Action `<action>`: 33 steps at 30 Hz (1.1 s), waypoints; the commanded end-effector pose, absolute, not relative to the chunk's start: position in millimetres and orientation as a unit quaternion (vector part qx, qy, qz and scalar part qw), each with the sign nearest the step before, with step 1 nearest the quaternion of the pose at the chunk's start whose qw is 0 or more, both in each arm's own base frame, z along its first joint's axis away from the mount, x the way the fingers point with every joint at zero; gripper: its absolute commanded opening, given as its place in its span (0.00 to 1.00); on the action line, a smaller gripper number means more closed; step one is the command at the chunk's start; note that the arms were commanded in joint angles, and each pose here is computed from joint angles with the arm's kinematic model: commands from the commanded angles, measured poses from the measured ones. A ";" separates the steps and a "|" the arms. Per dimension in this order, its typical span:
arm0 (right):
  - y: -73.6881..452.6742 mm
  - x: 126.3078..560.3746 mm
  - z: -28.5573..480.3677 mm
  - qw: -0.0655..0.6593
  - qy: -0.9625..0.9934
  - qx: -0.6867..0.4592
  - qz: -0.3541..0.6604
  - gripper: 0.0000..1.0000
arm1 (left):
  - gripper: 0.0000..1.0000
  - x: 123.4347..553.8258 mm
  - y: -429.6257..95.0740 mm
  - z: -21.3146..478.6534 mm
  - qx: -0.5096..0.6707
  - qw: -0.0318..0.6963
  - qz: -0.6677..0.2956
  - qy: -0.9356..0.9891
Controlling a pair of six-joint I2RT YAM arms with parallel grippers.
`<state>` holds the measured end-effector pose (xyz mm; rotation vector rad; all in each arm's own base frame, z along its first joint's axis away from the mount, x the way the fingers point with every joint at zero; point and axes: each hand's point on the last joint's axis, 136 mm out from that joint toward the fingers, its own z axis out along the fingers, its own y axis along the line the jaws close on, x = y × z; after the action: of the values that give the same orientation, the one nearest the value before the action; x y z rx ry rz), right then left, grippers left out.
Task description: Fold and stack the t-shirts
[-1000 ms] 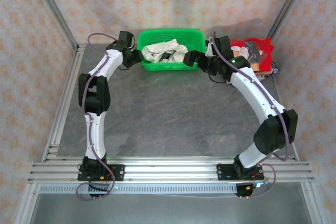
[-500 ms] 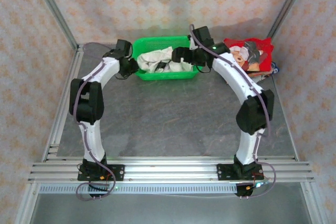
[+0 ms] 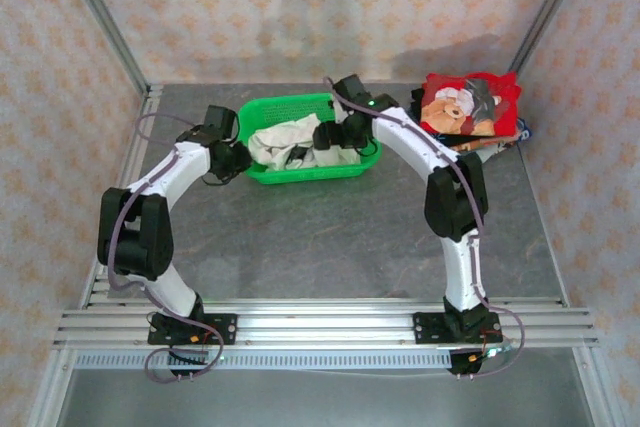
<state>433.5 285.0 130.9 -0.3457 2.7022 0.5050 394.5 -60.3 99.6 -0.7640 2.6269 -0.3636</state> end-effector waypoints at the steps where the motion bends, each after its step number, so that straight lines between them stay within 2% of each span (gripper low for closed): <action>1: 287.4 426.6 115.2 0.176 0.959 -0.130 0.181 0.72 | 0.00 379.1 -56.5 94.9 -0.272 0.173 -0.124 0.938; 6: 281.0 428.9 93.9 0.178 0.965 -0.132 0.137 0.67 | 0.00 374.0 -54.2 90.7 -0.276 0.168 -0.126 0.938; 10: 264.7 458.9 97.9 0.237 0.963 -0.108 0.074 0.61 | 0.00 371.6 -56.1 88.7 -0.276 0.163 -0.133 0.938; 13: 267.0 477.4 105.3 0.271 0.955 -0.099 0.067 0.59 | 0.00 367.9 -56.0 87.3 -0.276 0.161 -0.135 0.938; 19: 280.5 494.7 87.7 0.258 0.960 -0.081 0.074 0.54 | 0.00 361.0 -54.4 87.3 -0.279 0.160 -0.137 0.937; 21: 286.3 499.9 86.7 0.264 0.958 -0.066 0.090 0.49 | 0.00 359.6 -53.2 88.5 -0.281 0.162 -0.139 0.936; 23: 294.1 505.6 94.8 0.278 0.952 -0.050 0.115 0.38 | 0.00 357.0 -51.4 87.7 -0.288 0.161 -0.143 0.933; 26: 312.6 513.9 132.0 0.307 0.934 -0.034 0.178 0.13 | 0.00 355.9 -46.9 87.2 -0.311 0.162 -0.161 0.923; 28: 319.8 519.1 177.9 0.339 0.916 -0.019 0.215 0.02 | 0.00 355.9 -40.8 89.8 -0.325 0.167 -0.164 0.916; 33: 334.8 508.1 328.0 0.427 0.829 0.007 0.362 0.00 | 0.00 357.2 -16.3 98.4 -0.385 0.186 -0.175 0.887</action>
<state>514.0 319.3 163.1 -0.0244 2.4278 0.5886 364.7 -34.4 94.8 -0.9299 2.5617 -0.5016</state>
